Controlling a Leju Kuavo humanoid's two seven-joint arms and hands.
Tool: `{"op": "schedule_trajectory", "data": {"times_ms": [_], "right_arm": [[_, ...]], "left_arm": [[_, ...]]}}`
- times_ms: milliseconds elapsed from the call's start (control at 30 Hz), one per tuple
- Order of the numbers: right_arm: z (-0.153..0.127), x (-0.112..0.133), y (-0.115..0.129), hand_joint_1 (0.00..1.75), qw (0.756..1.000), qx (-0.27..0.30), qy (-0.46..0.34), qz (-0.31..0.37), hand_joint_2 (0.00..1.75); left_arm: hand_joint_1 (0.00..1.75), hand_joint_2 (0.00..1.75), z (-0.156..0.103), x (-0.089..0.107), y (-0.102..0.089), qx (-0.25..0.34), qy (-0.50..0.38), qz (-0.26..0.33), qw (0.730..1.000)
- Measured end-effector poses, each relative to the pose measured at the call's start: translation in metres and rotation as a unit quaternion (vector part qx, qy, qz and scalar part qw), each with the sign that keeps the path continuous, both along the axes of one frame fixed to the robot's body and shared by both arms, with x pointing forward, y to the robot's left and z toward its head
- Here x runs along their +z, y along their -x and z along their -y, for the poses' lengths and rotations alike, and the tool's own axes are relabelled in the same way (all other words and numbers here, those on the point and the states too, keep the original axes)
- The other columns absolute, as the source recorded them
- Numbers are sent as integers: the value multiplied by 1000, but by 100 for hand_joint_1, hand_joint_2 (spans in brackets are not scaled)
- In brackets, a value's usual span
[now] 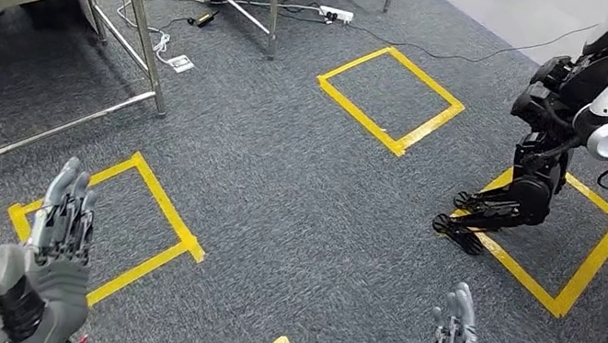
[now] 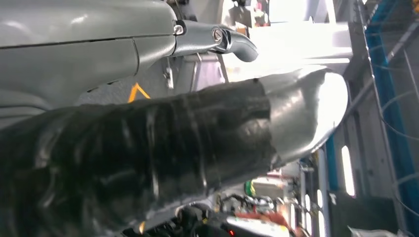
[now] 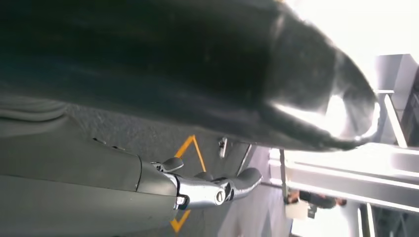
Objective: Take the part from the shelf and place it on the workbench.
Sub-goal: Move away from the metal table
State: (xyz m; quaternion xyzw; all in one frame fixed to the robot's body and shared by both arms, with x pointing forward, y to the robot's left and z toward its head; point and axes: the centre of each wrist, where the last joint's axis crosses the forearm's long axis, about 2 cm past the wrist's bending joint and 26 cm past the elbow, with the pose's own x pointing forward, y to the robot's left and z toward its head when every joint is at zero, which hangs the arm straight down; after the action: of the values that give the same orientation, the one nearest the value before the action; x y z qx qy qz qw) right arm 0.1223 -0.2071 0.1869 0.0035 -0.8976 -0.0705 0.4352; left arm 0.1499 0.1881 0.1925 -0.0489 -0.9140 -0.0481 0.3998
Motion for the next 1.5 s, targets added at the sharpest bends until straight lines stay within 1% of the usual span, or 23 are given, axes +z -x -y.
{"op": "schedule_trajectory", "data": {"times_ms": [767,1167,1500], "right_arm": [[2,1,-1,0,1000,-7,-2,-2,0],[4,7,-5,0,1000,-8,1,-8,0],[5,12,-6,0,1000,-10,-1,-2,0]], "left_arm": [[0,0,-1,-1,2,3,-3,-4,1000],[0,0,-3,5,1,5,-3,-8,1000],[0,0,-4,10,-1,6,-2,1,1000]]}}
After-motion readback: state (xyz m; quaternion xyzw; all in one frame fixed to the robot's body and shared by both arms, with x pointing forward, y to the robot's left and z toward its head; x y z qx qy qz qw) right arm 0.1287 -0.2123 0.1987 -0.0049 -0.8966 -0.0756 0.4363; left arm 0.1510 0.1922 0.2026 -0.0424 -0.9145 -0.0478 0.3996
